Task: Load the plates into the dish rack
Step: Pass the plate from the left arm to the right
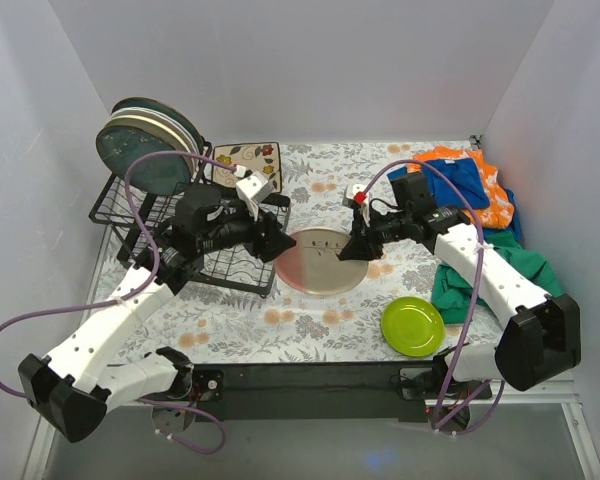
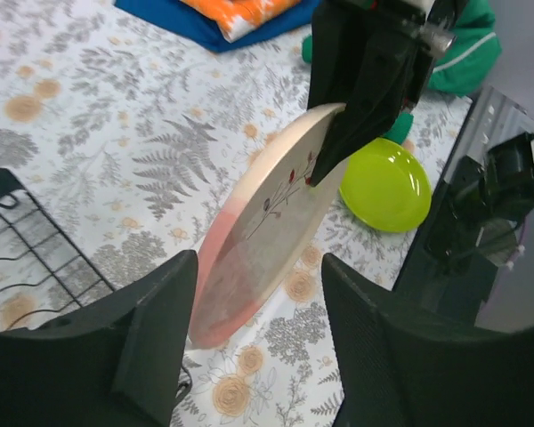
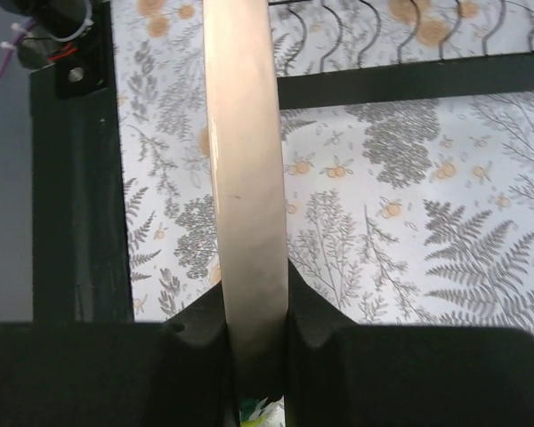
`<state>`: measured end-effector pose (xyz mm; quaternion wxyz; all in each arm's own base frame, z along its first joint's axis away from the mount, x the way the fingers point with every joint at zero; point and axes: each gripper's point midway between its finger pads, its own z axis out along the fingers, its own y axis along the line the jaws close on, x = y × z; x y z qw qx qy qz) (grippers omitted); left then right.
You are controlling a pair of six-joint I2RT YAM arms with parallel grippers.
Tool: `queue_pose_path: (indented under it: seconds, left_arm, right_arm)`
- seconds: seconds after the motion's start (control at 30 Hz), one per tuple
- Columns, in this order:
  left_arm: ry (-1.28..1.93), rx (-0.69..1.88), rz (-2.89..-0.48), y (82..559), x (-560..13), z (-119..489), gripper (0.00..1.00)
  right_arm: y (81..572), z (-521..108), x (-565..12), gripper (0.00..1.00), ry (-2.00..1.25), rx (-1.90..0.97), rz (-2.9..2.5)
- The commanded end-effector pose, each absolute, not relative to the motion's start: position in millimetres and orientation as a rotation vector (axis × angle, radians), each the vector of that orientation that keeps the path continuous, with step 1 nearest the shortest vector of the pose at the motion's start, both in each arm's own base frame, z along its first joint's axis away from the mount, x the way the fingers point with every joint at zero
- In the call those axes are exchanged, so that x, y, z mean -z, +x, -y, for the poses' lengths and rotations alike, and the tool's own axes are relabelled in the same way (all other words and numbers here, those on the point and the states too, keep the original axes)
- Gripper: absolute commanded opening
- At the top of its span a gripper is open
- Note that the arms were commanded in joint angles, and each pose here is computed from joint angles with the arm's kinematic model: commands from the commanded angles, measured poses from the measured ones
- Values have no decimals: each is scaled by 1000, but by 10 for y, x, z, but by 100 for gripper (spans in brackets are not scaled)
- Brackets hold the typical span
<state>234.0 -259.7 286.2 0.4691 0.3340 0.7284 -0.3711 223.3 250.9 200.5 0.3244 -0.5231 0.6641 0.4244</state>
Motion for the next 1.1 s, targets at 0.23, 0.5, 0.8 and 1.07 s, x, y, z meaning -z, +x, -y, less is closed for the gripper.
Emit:
queue_pose_path:
  seconds: [0.23, 0.5, 0.8, 1.07]
  left_arm:
    - [314, 737, -1561, 2549, -4670, 2002, 76]
    - [183, 797, -1319, 2265, -5826, 1713, 76]
    - [102, 826, -1265, 2095, -6012, 1525, 76]
    - [80, 828, -1230, 1992, -6094, 1423, 76]
  right_arm:
    - [2290, -2994, -3140, 1, -1295, -1089, -1463]
    - [2413, -3598, -4131, 1, -1234, -1200, -1276]
    - [2679, -4438, -4899, 1, -1109, -1338, -1159]
    - [2813, -4864, -5268, 1, -951, -1413, -1060]
